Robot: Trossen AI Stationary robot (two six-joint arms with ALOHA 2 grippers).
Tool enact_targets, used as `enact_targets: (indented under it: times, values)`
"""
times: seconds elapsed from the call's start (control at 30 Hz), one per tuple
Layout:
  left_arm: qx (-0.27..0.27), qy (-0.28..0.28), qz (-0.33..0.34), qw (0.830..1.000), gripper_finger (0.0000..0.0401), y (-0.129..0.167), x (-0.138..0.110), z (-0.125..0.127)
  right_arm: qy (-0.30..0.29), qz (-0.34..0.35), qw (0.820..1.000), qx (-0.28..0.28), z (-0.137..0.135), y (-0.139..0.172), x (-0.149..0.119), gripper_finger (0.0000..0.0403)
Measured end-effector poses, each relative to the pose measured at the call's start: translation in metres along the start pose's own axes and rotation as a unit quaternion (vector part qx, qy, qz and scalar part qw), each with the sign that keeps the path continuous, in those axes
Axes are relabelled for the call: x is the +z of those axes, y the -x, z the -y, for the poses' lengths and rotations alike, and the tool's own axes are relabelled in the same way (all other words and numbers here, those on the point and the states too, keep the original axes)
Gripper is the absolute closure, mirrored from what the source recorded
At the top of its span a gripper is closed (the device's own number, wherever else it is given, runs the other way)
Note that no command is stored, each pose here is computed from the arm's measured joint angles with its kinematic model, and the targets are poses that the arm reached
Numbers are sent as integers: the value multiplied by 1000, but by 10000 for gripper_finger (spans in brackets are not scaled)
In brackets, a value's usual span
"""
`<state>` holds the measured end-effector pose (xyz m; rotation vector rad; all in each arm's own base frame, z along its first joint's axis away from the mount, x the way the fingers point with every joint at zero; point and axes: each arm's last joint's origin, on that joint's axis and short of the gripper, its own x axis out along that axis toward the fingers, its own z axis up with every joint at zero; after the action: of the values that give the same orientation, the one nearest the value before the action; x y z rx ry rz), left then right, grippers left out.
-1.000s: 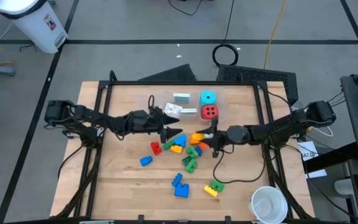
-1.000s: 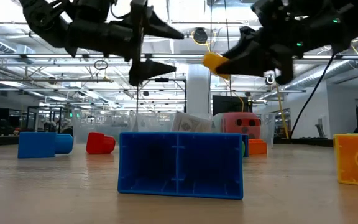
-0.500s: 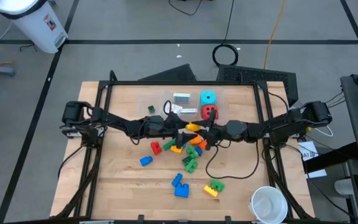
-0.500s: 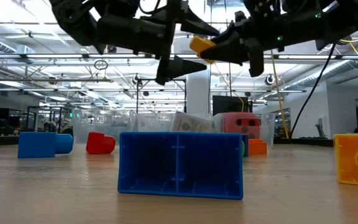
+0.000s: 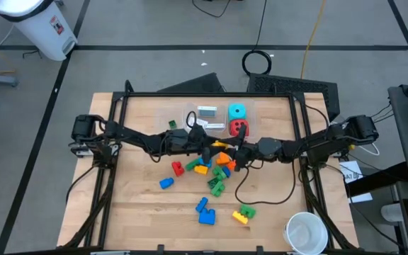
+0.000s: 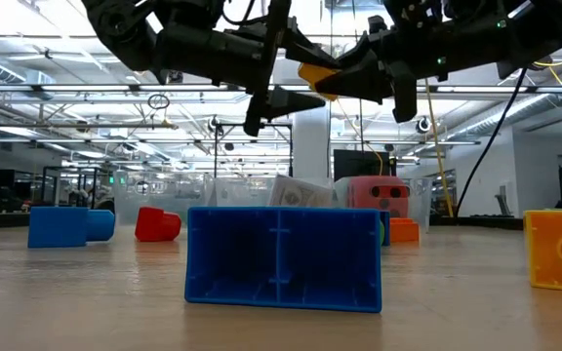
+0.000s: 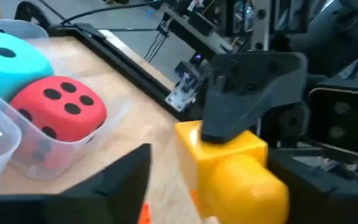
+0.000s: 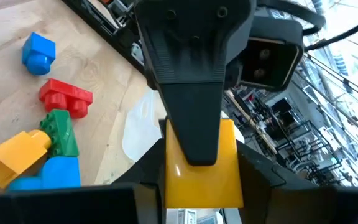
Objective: Pick & Place Toys
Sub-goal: Put the yellow game piece into the left transparent bin
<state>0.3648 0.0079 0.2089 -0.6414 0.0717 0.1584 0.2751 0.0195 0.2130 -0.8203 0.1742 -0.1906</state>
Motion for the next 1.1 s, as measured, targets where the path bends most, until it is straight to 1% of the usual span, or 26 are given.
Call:
enact_targets:
  times: [0.13, 0.23, 0.33, 0.43, 0.5, 0.57, 0.7, 0.8, 0.87, 1.0, 1.1]
  values:
    - [-7, -1, -9, 1000, 219, 0, -1, 0, 0, -3, 1000, 3, -1, 0, -1, 298]
    - [-10, -1, -5, 1000, 261, 0, 0, 0, 3, -2, 1000, 5, -2, 1, 0, 298]
    - [-17, -10, 4, 1000, 264, 0, 3, 0, -9, 0, 1000, 3, -3, 2, 3, 289]
    - [-20, -33, 13, 999, 264, 2, 9, 0, -74, -14, 997, -25, -3, 3, 6, 265]
    - [-19, -55, 22, 998, 264, 5, 18, 1, -109, -30, 992, -51, 2, 7, 8, 246]
    - [-7, -77, 31, 997, 264, 13, 30, 2, -135, -43, 987, -69, 7, 13, 10, 226]
    - [55, -110, 45, 991, 264, 33, 53, 1, -180, -40, 981, -53, 18, 30, 16, 196]
    - [107, -127, 41, 985, 264, 50, 59, -3, -215, -35, 975, -51, 31, 45, 19, 183]
    - [133, -130, 50, 981, 264, 63, 61, -6, -231, -38, 971, -49, 36, 52, 20, 180]
    - [194, -121, 68, 971, 264, 92, 53, -23, -239, -40, 969, -48, 44, 64, 21, 185]
    - [249, -92, 86, 960, 264, 114, 41, -42, -242, -40, 968, -50, 45, 67, 19, 192]
